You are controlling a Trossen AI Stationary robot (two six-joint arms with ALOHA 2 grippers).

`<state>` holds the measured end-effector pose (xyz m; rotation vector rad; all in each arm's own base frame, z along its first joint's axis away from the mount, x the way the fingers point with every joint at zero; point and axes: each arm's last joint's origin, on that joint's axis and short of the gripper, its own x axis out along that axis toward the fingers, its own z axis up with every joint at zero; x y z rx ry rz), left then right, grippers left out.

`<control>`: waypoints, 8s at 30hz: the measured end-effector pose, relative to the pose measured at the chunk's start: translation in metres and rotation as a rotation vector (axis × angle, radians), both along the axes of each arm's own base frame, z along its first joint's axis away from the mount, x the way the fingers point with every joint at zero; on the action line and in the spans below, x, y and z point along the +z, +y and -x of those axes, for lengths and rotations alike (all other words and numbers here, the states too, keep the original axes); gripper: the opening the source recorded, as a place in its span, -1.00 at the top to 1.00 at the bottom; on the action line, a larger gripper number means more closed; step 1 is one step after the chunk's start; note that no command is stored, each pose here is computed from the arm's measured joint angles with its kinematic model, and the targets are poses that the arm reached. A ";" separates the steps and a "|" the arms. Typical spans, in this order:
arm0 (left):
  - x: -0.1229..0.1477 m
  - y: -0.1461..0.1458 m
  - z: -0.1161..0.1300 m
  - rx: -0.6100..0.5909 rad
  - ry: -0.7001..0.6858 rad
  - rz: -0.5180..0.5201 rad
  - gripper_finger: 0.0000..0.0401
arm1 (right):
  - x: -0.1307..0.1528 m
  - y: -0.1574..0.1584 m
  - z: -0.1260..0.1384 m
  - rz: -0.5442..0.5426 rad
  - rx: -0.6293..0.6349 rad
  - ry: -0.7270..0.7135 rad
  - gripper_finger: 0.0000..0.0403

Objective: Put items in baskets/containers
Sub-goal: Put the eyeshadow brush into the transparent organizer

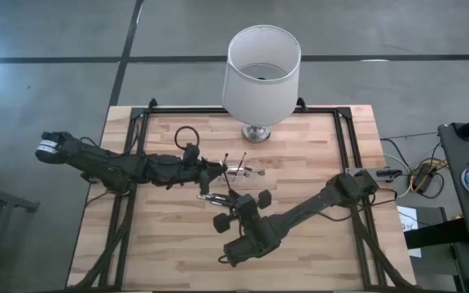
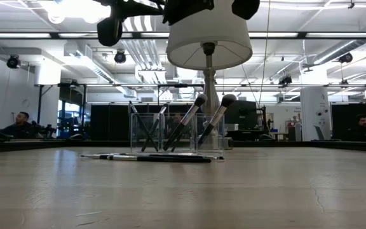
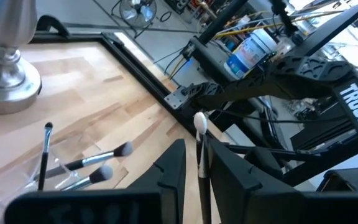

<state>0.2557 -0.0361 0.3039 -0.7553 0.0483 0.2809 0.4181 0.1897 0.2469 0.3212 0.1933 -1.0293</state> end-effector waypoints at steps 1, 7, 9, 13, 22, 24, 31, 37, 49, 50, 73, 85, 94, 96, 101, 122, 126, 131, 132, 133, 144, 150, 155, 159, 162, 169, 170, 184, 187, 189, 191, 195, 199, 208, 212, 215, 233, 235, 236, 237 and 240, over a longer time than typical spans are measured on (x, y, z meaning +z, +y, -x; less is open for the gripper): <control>-0.001 0.000 0.000 0.000 0.006 0.003 0.69 | 0.000 0.000 0.000 -0.003 0.000 0.000 0.94; -0.001 0.000 0.001 0.007 0.009 0.001 0.70 | 0.000 0.000 0.000 -0.007 0.000 0.000 0.94; -0.001 0.000 0.001 0.007 0.011 -0.003 0.74 | -0.001 0.000 0.000 -0.007 0.000 0.001 0.94; 0.000 0.000 0.001 0.005 0.007 -0.009 0.90 | -0.001 -0.003 -0.001 -0.002 -0.003 0.012 0.94; -0.003 0.002 0.001 0.016 0.055 -0.091 0.95 | -0.002 -0.005 -0.002 -0.009 0.010 0.056 0.73; -0.004 0.004 0.001 0.028 0.069 -0.109 0.95 | -0.002 -0.005 -0.002 -0.011 0.016 0.070 0.61; -0.005 0.020 0.001 0.115 0.132 -0.249 0.95 | 0.004 -0.013 0.028 -0.003 -0.034 0.267 0.21; -0.018 0.043 0.001 0.205 0.287 -0.342 0.95 | 0.012 -0.014 0.051 -0.209 0.074 0.460 0.20; -0.063 0.054 -0.013 0.210 0.383 -0.399 0.95 | 0.012 -0.048 0.118 -0.336 -0.082 0.334 0.42; -0.067 0.054 -0.014 0.213 0.395 -0.393 0.95 | 0.012 -0.049 0.121 -0.352 -0.080 0.336 0.43; -0.102 0.037 -0.026 0.151 0.486 -0.363 0.44 | -0.011 -0.036 0.100 -0.477 0.158 0.337 0.36; -0.054 -0.002 0.025 -0.010 0.415 -0.373 0.37 | -0.035 -0.031 0.060 -0.542 0.470 0.401 0.44; -0.106 -0.020 0.055 0.021 0.667 -0.146 0.38 | -0.052 -0.039 0.047 -0.552 0.430 0.403 0.63; -0.115 -0.015 0.056 0.080 0.662 -0.151 0.38 | -0.048 -0.038 0.049 -0.550 0.437 0.402 0.67; -0.137 0.004 0.052 0.145 0.667 -0.200 0.40 | -0.038 -0.036 0.055 -0.561 0.437 0.386 0.73; -0.183 -0.006 -0.007 -0.088 0.759 -0.221 0.44 | -0.045 -0.039 0.062 -0.545 0.404 0.464 0.74; -0.180 -0.021 -0.016 -0.164 0.736 -0.208 0.44 | -0.051 -0.040 0.065 -0.560 0.374 0.464 0.74; -0.185 -0.035 -0.024 -0.164 0.738 -0.200 0.44 | -0.057 -0.039 0.069 -0.582 0.341 0.455 0.74; -0.184 -0.038 -0.026 -0.168 0.731 -0.197 0.44 | -0.058 -0.039 0.070 -0.582 0.342 0.456 0.74; -0.184 -0.041 -0.027 -0.177 0.728 -0.197 0.44 | -0.058 -0.037 0.070 -0.581 0.346 0.454 0.74; -0.178 -0.057 -0.037 -0.252 0.708 -0.187 0.44 | -0.067 -0.025 0.063 -0.572 0.638 0.461 0.74; -0.174 -0.058 -0.029 -0.260 0.756 -0.196 0.44 | -0.094 -0.025 0.063 -0.546 0.987 0.718 0.63; -0.176 -0.064 -0.025 -0.239 0.756 -0.167 0.44 | -0.112 -0.018 0.051 -0.357 1.117 0.846 0.38; -0.178 -0.067 -0.020 -0.217 0.751 -0.151 0.44 | -0.122 -0.012 0.039 -0.322 1.148 0.893 0.25; -0.180 -0.067 -0.018 -0.211 0.755 -0.148 0.44 | -0.123 -0.012 0.034 -0.333 1.133 0.922 0.22; -0.180 -0.067 -0.018 -0.206 0.758 -0.156 0.44 | -0.113 -0.016 0.033 -0.307 1.076 0.891 0.22; -0.180 -0.067 -0.018 -0.204 0.758 -0.157 0.44 | -0.111 -0.017 0.033 -0.306 1.070 0.889 0.23; -0.180 -0.067 -0.018 -0.199 0.754 -0.155 0.44 | -0.086 -0.015 0.031 -0.171 1.198 0.964 0.27; -0.180 -0.067 -0.018 -0.197 0.752 -0.154 0.44 | -0.085 -0.014 0.028 -0.134 1.276 0.961 0.29; -0.180 -0.067 -0.018 -0.196 0.752 -0.155 0.44 | -0.085 -0.012 0.027 -0.126 1.342 0.947 0.32; -0.180 -0.067 -0.018 -0.196 0.751 -0.154 0.44 | -0.088 -0.010 0.026 -0.113 1.379 0.960 0.35; -0.180 -0.067 -0.018 -0.194 0.750 -0.151 0.44 | -0.094 -0.008 0.022 -0.058 1.428 0.973 0.40; -0.180 -0.067 -0.018 -0.190 0.745 -0.143 0.44 | -0.094 -0.007 0.015 -0.029 1.445 0.950 0.43; -0.180 -0.067 -0.018 -0.185 0.741 -0.137 0.44 | -0.095 -0.005 0.006 -0.020 1.508 0.910 0.44; -0.180 -0.067 -0.018 -0.185 0.740 -0.135 0.44 | -0.105 -0.006 0.002 -0.017 1.510 0.916 0.44; -0.180 -0.067 -0.018 -0.185 0.739 -0.135 0.44 | -0.115 -0.005 0.000 0.001 1.527 0.921 0.44; -0.180 -0.067 -0.019 -0.182 0.738 -0.133 0.44 | -0.125 -0.019 -0.004 -0.181 1.528 0.951 0.89; -0.179 -0.067 -0.019 -0.182 0.735 -0.132 0.44 | -0.126 -0.019 -0.004 -0.206 1.514 0.948 0.93; -0.178 -0.067 -0.018 -0.185 0.733 -0.131 0.44 | -0.126 -0.019 -0.003 -0.235 1.507 0.944 0.93; -0.176 -0.067 -0.018 -0.188 0.731 -0.130 0.44 | -0.126 -0.019 -0.003 -0.274 1.504 0.937 0.94; -0.169 -0.068 -0.016 -0.192 0.708 -0.128 0.44 | -0.127 -0.018 -0.002 -0.360 1.495 0.917 0.94</control>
